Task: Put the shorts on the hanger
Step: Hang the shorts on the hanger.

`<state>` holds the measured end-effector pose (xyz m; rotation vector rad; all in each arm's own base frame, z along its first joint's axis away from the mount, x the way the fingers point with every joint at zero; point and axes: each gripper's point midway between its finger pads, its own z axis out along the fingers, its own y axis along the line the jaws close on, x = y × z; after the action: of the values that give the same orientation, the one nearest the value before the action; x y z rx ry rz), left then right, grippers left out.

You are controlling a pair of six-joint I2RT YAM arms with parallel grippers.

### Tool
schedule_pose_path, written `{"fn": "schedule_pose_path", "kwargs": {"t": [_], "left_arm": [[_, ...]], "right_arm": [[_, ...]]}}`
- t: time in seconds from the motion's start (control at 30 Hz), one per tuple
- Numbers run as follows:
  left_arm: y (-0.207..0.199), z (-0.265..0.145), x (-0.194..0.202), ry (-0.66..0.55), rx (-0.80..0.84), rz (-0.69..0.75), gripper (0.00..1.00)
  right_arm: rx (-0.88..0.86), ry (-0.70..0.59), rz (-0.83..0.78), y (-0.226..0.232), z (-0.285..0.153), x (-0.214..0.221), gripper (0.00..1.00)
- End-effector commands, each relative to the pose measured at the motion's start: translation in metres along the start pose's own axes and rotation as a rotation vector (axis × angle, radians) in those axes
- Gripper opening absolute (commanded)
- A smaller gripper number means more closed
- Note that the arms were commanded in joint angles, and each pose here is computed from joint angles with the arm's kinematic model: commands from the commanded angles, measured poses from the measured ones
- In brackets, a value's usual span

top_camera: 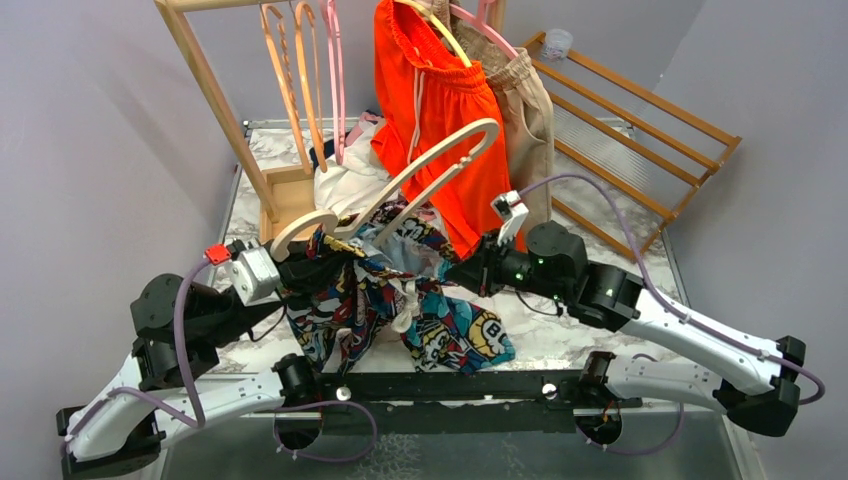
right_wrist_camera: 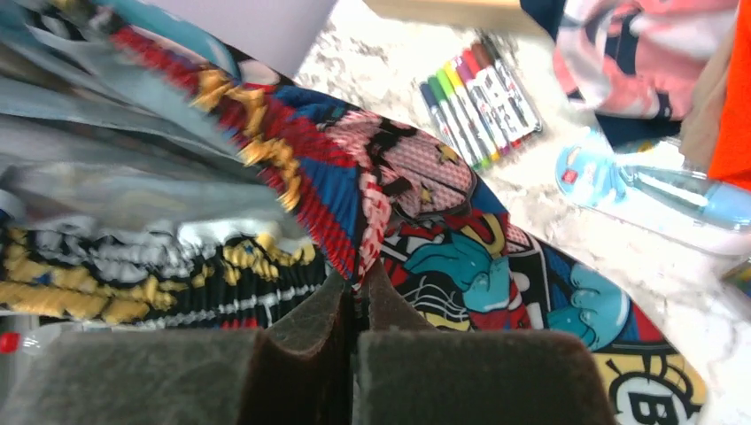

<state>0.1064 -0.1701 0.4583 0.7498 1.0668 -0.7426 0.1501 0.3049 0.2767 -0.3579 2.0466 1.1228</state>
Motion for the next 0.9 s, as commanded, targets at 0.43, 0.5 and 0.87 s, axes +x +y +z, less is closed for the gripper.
{"fn": "schedule_pose_path", "kwargs": {"t": [0.43, 0.5, 0.87], "left_arm": [[0.002, -0.004, -0.099, -0.357, 0.029, -0.038, 0.00], [0.000, -0.005, -0.076, -0.312, 0.018, -0.065, 0.00], [0.000, 0.027, -0.166, -0.338, 0.117, 0.093, 0.00]], "right_arm": [[-0.134, -0.346, -0.201, 0.073, -0.090, -0.123, 0.01], [-0.086, -0.267, -0.167, 0.051, -0.072, -0.095, 0.01], [-0.077, -0.540, -0.400, 0.123, -0.174, -0.226, 0.01]]}}
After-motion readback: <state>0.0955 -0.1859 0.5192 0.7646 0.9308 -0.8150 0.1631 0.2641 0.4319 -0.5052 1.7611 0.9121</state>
